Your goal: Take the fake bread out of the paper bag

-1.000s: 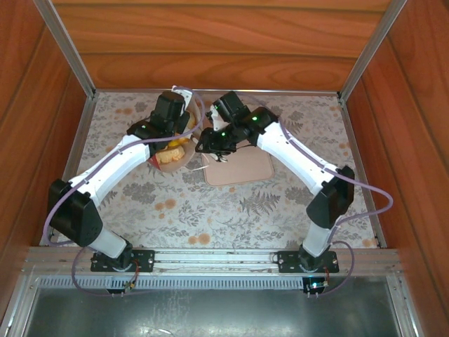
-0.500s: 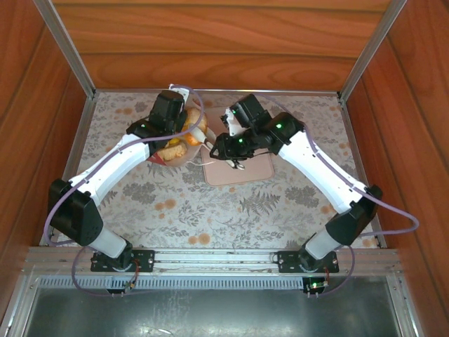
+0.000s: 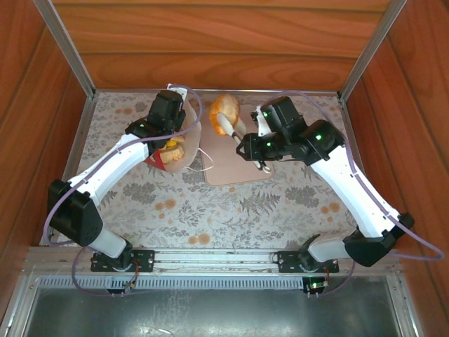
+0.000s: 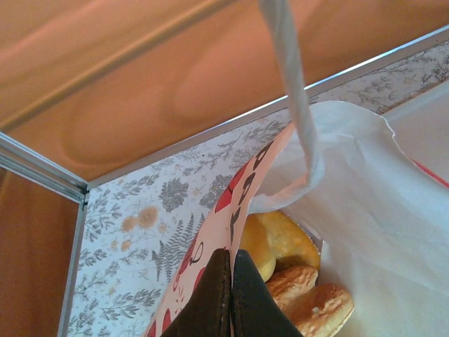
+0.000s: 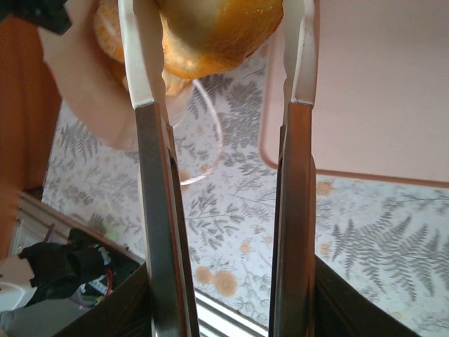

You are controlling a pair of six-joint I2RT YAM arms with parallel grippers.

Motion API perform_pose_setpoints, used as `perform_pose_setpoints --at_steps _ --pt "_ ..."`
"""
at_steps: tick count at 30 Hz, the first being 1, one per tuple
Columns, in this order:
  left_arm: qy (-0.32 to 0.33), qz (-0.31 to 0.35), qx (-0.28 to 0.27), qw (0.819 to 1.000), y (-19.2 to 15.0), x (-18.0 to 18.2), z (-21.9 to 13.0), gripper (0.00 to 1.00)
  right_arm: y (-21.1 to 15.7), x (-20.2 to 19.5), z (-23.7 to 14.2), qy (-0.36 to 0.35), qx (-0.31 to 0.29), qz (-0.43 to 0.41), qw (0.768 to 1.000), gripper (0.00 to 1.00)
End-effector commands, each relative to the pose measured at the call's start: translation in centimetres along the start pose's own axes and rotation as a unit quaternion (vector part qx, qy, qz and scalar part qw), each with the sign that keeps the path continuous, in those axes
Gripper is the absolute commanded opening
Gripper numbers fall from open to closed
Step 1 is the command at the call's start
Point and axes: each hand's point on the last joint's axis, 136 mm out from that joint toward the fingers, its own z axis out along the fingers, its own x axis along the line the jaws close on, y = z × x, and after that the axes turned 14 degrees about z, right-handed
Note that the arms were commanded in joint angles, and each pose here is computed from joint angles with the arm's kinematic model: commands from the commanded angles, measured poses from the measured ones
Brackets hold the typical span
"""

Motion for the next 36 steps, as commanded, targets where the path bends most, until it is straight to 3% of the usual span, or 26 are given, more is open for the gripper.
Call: perform_pose_setpoints --at_steps 1,6,18,36 --pt "0.023 -0.016 -0.013 1.0 1.0 2.2 -1.3 0.0 1.9 -0.6 -2.1 -0.011 -0.048 -0.015 0.999 0.46" --pt "0.022 -0.017 -0.015 1.0 1.0 2.2 -1.5 0.0 3.5 -2.3 -0.6 -0.041 -0.042 -0.027 0.998 0.47" --pt "0.024 -0.021 -0.023 0.999 1.3 2.8 -2.3 0.0 6.5 -3.8 11.1 -0.087 0.036 -0.156 0.983 0.5" --pt "0.027 -0.027 -0.022 0.999 1.6 3.0 -2.0 0.0 9.1 -8.7 21.6 -0.193 0.088 -0.207 0.955 0.55"
